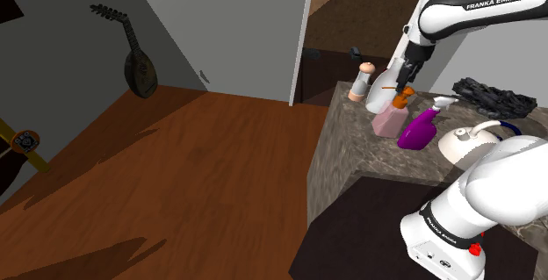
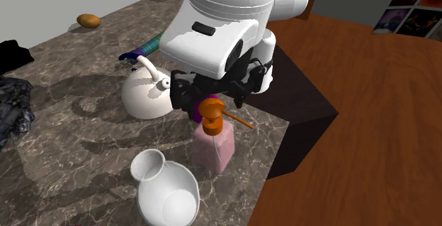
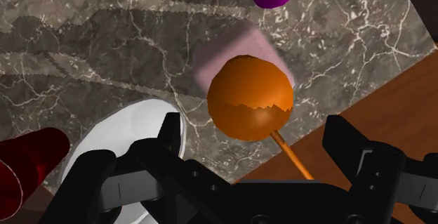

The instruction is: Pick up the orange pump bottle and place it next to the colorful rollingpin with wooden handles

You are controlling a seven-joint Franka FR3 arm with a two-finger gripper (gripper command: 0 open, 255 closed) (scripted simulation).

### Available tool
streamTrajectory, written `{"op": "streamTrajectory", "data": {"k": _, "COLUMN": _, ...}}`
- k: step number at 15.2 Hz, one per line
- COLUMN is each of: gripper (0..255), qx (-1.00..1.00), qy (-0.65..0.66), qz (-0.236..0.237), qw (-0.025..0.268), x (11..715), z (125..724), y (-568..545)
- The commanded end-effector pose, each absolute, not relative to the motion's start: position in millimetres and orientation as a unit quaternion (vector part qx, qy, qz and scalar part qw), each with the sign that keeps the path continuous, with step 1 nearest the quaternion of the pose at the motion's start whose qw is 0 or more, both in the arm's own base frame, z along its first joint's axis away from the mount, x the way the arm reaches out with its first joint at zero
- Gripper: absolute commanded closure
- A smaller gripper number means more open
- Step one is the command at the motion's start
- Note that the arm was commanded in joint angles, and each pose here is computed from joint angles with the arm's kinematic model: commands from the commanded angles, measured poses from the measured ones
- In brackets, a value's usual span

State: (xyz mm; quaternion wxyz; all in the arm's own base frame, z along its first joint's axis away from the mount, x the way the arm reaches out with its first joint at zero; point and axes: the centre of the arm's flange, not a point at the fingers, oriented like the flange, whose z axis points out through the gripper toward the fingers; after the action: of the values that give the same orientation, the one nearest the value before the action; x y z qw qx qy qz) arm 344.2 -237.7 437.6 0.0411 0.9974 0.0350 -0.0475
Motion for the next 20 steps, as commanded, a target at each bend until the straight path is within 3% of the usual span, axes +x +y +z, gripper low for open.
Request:
{"op": "streamTrajectory", "data": {"k": 1, "gripper": 0, "qx": 0.997, "qy": 0.036, "qz": -0.047, "qw": 0.041, "x": 343.7, "z": 425.1, "y": -240.0}}
{"op": "streamTrajectory", "data": {"k": 12, "gripper": 0, "qx": 0.997, "qy": 0.036, "qz": -0.047, "qw": 0.041, "x": 342.0, "z": 406.4, "y": -241.6}}
{"op": "streamTrajectory", "data": {"k": 13, "gripper": 255, "qx": 0.997, "qy": 0.036, "qz": -0.047, "qw": 0.041, "x": 342.0, "z": 406.4, "y": -241.6}}
{"op": "streamTrajectory", "data": {"k": 20, "gripper": 255, "qx": 0.997, "qy": 0.036, "qz": -0.047, "qw": 0.041, "x": 342.0, "z": 406.4, "y": -241.7}}
